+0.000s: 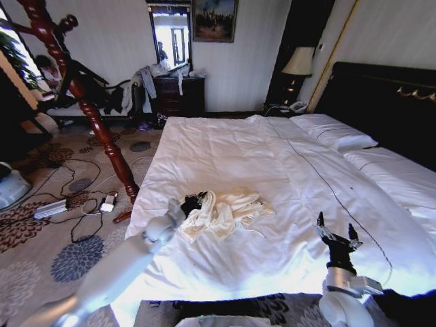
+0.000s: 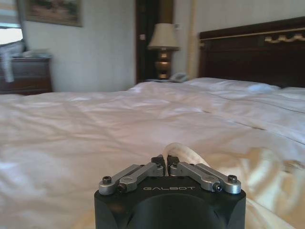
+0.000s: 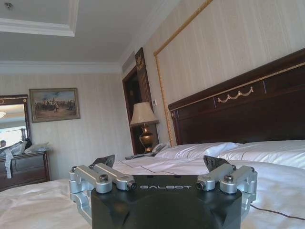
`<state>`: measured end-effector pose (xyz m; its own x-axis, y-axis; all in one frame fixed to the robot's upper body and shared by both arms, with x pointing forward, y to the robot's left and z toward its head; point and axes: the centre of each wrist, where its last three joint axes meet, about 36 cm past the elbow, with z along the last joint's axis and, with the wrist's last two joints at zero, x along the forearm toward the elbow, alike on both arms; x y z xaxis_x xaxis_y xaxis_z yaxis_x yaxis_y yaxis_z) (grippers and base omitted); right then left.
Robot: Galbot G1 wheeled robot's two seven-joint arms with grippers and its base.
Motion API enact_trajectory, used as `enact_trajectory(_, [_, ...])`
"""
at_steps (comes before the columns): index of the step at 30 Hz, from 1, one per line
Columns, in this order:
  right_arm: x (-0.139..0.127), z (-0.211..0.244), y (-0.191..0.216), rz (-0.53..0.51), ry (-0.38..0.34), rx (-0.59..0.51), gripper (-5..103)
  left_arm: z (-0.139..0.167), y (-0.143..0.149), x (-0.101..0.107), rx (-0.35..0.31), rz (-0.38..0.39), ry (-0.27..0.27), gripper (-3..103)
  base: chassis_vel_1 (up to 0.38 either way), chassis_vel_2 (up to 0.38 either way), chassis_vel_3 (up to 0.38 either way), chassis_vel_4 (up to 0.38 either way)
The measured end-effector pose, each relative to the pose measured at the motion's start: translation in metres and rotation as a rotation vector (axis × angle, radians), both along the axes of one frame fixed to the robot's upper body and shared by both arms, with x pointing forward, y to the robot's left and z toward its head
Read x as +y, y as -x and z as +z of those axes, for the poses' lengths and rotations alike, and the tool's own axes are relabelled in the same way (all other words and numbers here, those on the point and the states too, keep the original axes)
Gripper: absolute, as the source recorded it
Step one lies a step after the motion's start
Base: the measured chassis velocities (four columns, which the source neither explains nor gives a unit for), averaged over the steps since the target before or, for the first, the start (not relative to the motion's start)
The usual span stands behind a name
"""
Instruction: Pick up the clothes from the bed and hang them on the clothes hanger.
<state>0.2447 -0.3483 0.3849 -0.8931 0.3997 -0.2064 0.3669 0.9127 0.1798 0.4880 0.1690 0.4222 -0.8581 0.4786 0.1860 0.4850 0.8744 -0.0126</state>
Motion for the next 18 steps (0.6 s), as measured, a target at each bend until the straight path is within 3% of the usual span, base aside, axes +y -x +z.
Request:
enact_trajectory(2, [0.000,0.000,0.000,-0.001,0.000,0.001,100,0.001,-0.001,-0.001,0.005,0.015,0.005,1,0.000,0.000,0.000,0.000])
enact_trajectory(6, [0.002,-0.005,-0.001,-0.003,-0.008,0.004,100,0.024,-0.016,0.016,0.051,0.140,0.070,23,0.000,0.000,0.000,0.000])
enact_trajectory(7, [0.002,-0.005,-0.001,-0.003,-0.008,0.004,100,0.024,-0.016,0.016,0.051,0.140,0.070,23,0.000,0.000,0.000,0.000])
enact_trajectory(9, [0.003,-0.006,-0.002,0.000,-0.009,0.003,100,0.034,-0.024,0.040,0.083,0.181,0.086,33,0.000,0.000,0.000,0.000])
enact_trajectory(11, [0.003,-0.006,-0.002,0.001,-0.009,0.003,100,0.037,-0.026,0.049,0.091,0.186,0.088,33,0.000,0.000,0.000,0.000])
enact_trajectory(14, [0.002,-0.006,-0.002,0.002,-0.006,0.000,100,0.051,-0.025,0.083,0.144,0.198,0.087,49,0.000,0.000,0.000,0.000])
enact_trajectory(15, [0.002,-0.006,-0.002,0.002,-0.006,0.000,100,0.051,-0.025,0.083,0.144,0.198,0.087,49,0.000,0.000,0.000,0.000])
enact_trajectory(16, [0.002,-0.006,-0.002,0.002,-0.006,-0.001,100,0.053,-0.024,0.086,0.171,0.198,0.084,55,0.000,0.000,0.000,0.000])
enact_trajectory(18, [0.003,-0.008,-0.001,0.004,-0.003,0.001,100,0.055,-0.019,0.092,0.328,0.188,0.088,66,0.000,0.000,0.000,0.000])
